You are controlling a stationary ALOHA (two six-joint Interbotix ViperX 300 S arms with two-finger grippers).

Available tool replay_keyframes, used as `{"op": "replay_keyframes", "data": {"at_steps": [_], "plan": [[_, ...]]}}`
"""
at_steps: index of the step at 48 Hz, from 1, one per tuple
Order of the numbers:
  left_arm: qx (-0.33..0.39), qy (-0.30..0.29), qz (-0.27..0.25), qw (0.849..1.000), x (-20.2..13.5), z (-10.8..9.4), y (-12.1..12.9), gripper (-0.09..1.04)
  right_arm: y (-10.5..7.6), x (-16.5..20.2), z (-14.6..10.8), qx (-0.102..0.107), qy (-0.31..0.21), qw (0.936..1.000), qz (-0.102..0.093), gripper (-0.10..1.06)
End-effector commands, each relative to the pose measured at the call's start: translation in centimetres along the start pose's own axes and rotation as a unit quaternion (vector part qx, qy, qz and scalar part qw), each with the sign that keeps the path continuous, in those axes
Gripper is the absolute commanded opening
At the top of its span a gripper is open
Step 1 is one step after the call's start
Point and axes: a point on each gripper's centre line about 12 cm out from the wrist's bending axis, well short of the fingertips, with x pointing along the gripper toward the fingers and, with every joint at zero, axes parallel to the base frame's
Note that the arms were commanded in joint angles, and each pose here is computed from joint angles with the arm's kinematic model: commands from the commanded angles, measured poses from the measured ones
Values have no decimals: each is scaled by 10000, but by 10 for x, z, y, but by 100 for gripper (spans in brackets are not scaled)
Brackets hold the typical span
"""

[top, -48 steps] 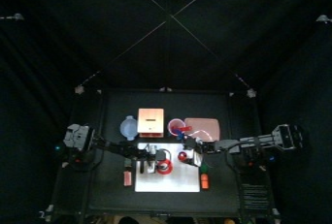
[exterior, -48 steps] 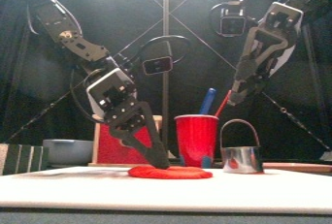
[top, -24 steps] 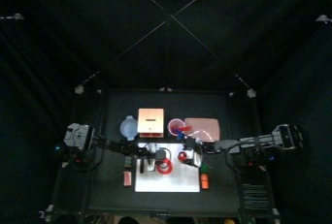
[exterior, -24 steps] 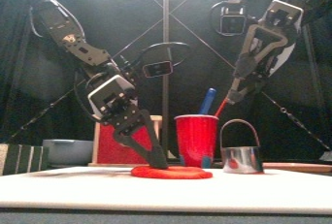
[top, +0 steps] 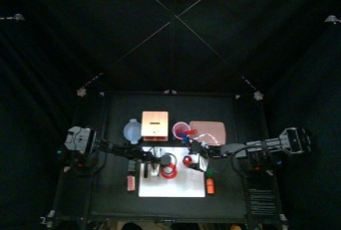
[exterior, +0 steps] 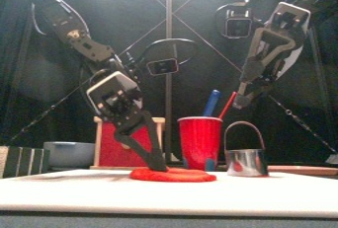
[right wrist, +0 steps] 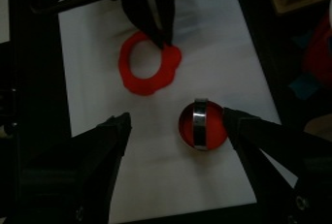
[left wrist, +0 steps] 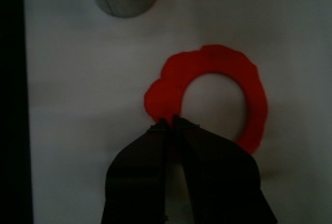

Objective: Get the cutter from the drawer then cut the dough then place the extra dough in the bowl
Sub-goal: Place the extra dough in the bowl

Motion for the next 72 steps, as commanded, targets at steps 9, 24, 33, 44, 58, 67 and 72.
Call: {"op": "replay_keyframes", "data": {"at_steps": [9, 24, 33, 44, 58, 67, 72], "plan": [[258, -1267, 151, 9915, -73, 64, 8, 51, 0, -4, 3, 31, -100, 9999, 17, 103], [66, -1954, 830, 9772, -162, 50, 56, 51, -1, -4, 2, 29, -102, 9999, 10, 103], [-192, -2354, 1700, 9567, -230, 16, 96, 51, 0, -3, 2, 9, -116, 9999, 14, 103], [-819, -2273, 2517, 9372, -278, -39, 120, 52, -1, -3, 3, -19, -143, 9999, 1, 103], [-1854, -1828, 2500, 9326, -262, -94, 121, 54, -3, -2, 0, -40, -108, 9999, -16, 103], [-1885, -1278, 2189, 9488, -223, -108, 119, 60, -3, -1, 0, -32, -101, 9999, -19, 103], [-1797, -1001, 1987, 9582, -201, -106, 118, 69, -2, -1, 0, -17, -108, 9999, -15, 103]]}}
